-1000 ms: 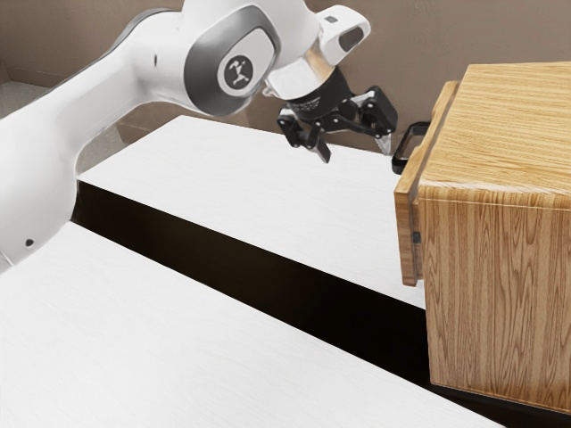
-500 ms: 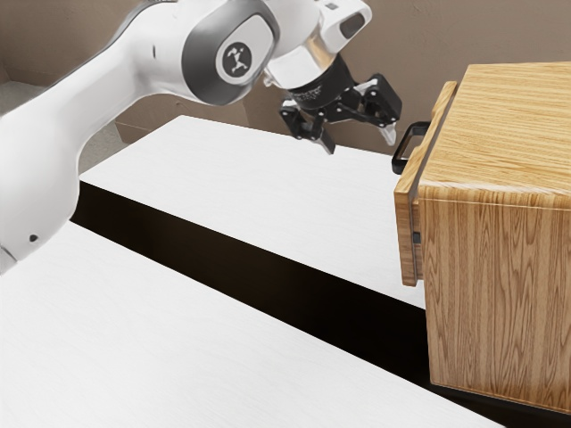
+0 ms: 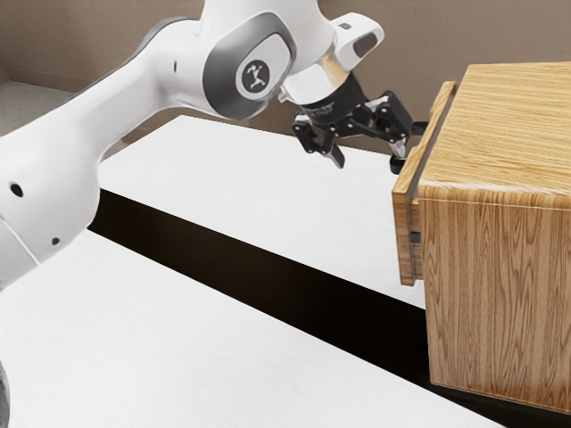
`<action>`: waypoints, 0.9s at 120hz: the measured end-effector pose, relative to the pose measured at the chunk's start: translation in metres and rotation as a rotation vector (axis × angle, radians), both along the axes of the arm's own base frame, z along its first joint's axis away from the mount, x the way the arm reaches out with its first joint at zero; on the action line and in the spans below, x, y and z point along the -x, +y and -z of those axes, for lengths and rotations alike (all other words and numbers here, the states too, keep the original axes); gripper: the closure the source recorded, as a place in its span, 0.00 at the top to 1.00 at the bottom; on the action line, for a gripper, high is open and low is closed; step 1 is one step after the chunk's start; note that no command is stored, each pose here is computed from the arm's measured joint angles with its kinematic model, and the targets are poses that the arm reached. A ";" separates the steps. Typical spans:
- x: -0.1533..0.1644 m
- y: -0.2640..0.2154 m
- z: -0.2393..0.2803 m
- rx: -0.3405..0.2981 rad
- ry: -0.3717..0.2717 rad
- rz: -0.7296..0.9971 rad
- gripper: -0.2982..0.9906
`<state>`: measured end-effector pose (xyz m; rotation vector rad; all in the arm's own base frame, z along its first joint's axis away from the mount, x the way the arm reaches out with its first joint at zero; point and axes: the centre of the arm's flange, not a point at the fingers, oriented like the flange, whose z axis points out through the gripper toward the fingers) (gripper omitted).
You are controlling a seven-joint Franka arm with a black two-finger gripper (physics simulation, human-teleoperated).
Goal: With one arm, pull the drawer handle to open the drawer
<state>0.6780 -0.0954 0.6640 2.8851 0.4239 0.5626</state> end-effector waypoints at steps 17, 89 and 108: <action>-0.001 0.009 0.000 -0.007 0.001 -0.014 0.77; 0.003 0.066 0.000 -0.079 0.051 -0.093 0.77; 0.006 0.098 0.000 -0.082 0.070 -0.140 0.77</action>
